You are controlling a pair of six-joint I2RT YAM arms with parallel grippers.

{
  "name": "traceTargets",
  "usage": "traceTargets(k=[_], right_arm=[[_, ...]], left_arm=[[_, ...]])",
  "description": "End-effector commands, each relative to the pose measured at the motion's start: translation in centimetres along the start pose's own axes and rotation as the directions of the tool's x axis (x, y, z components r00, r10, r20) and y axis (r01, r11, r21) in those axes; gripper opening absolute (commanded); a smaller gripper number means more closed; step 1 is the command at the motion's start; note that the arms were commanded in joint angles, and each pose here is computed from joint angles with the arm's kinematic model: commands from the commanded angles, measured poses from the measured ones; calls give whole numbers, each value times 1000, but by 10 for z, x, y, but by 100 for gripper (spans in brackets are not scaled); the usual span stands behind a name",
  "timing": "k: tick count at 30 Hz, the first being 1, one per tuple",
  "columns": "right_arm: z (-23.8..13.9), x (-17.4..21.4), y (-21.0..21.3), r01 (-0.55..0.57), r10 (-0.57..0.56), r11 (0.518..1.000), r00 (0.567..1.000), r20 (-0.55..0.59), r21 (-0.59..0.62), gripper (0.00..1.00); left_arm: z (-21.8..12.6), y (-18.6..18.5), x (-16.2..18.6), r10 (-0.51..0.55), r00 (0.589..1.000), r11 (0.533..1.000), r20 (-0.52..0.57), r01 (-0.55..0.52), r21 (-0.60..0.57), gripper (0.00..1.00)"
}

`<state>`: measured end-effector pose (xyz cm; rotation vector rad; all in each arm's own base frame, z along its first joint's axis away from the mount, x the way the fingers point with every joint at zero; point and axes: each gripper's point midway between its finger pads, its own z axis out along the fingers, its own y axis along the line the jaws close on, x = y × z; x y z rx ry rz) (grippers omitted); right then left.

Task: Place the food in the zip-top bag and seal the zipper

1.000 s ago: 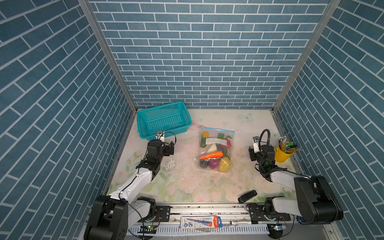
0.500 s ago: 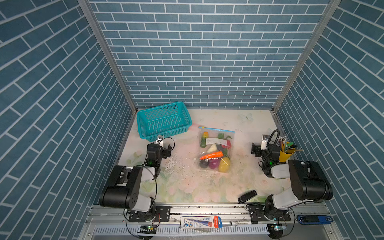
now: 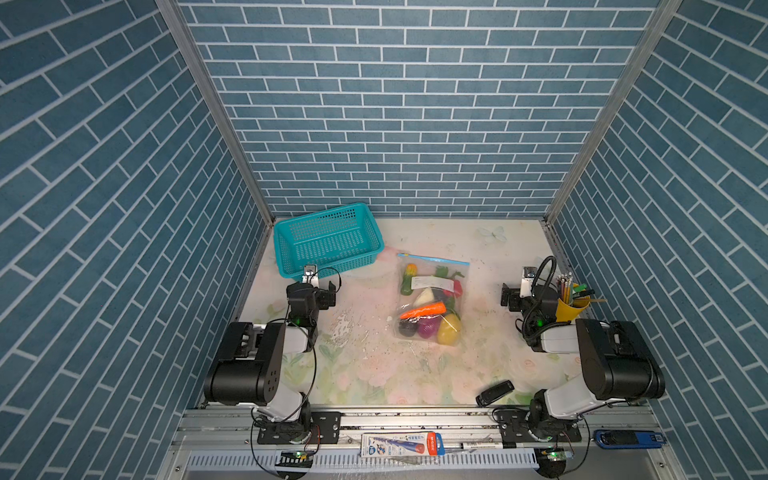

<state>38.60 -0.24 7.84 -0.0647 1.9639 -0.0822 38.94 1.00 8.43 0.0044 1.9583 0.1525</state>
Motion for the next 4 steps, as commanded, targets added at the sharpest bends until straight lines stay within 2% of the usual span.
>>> traceTargets(k=[1,4], right_arm=[[6,-11,1,-29,29,999,999,12,-23,99],[2,-12,-2,-39,39,999,999,32,-16,99]], left_arm=[[1,4,-10,-13,999,1000,30,14,-13,99],[1,3,-10,-14,999,1000,32,14,-12,99]])
